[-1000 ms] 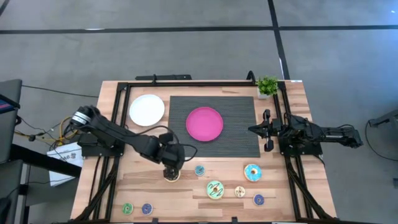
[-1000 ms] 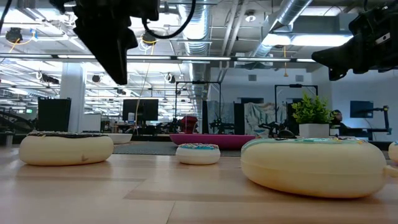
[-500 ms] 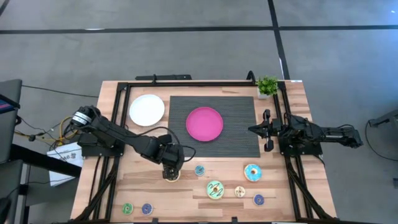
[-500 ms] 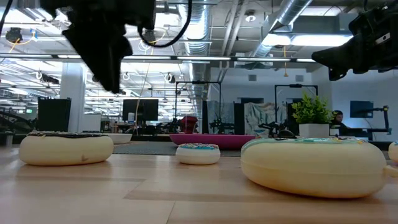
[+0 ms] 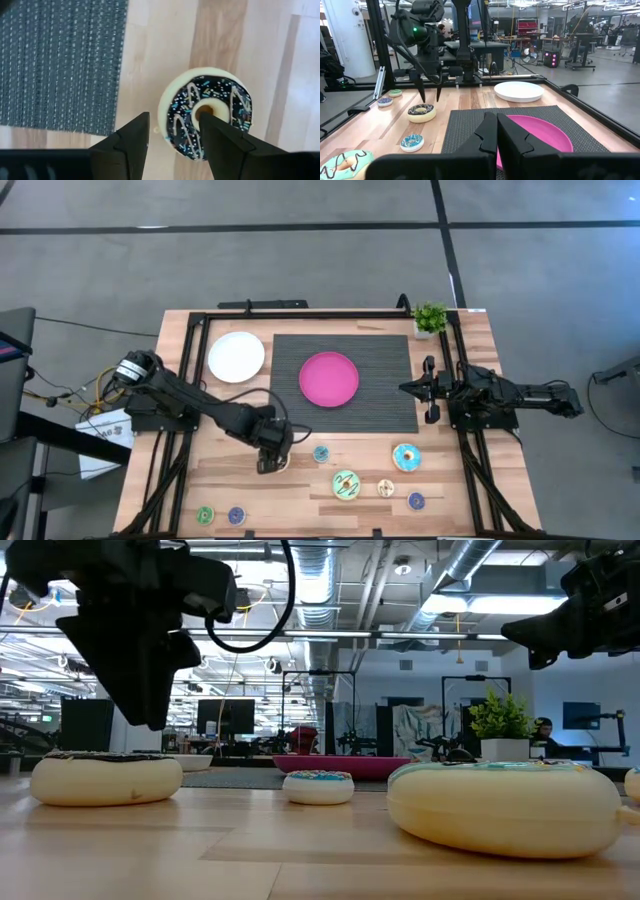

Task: Pick & Place donuts
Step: Put the big black donut on the pink plate

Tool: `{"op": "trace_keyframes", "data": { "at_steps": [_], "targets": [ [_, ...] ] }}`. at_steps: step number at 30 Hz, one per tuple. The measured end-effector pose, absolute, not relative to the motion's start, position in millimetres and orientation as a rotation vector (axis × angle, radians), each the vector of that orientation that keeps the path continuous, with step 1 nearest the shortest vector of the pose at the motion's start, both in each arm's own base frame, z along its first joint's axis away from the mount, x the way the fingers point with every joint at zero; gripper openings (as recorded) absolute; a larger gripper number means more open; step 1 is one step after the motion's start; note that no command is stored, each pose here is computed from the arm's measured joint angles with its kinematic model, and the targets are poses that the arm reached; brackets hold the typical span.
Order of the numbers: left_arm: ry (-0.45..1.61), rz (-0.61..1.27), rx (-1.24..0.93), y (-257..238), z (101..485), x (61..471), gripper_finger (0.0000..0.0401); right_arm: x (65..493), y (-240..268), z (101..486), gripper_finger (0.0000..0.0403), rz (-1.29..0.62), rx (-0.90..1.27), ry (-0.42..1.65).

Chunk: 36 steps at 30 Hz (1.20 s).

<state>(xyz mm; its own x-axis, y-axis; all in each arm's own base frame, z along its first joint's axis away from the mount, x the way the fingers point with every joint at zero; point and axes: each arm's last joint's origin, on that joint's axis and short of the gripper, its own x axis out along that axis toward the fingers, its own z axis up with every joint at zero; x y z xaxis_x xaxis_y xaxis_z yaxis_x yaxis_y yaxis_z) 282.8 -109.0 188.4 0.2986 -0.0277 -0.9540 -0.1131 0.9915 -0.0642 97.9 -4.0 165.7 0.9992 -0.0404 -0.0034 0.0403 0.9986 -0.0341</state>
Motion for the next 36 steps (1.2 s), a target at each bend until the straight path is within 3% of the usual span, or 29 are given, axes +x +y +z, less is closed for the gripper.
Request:
{"op": "trace_keyframes", "data": {
  "at_steps": [13, 23, 36],
  "targets": [
    [1.234, 0.031, -0.003, -122.9, 185.8, 277.6, 0.0165, 97.9, -4.0, 165.7, 0.0000, -0.041, -0.034, 0.004],
    [1.312, 0.036, 0.044, -132.4, 156.3, 284.5, 0.0165, 97.8, -4.1, 166.4, 0.0000, -0.041, -0.034, -0.004],
    [1.285, 0.065, 0.066, -131.8, 157.5, 285.5, 0.0165, 97.9, -4.0, 166.2, 0.0000, -0.041, -0.034, -0.001]
  ]
}}
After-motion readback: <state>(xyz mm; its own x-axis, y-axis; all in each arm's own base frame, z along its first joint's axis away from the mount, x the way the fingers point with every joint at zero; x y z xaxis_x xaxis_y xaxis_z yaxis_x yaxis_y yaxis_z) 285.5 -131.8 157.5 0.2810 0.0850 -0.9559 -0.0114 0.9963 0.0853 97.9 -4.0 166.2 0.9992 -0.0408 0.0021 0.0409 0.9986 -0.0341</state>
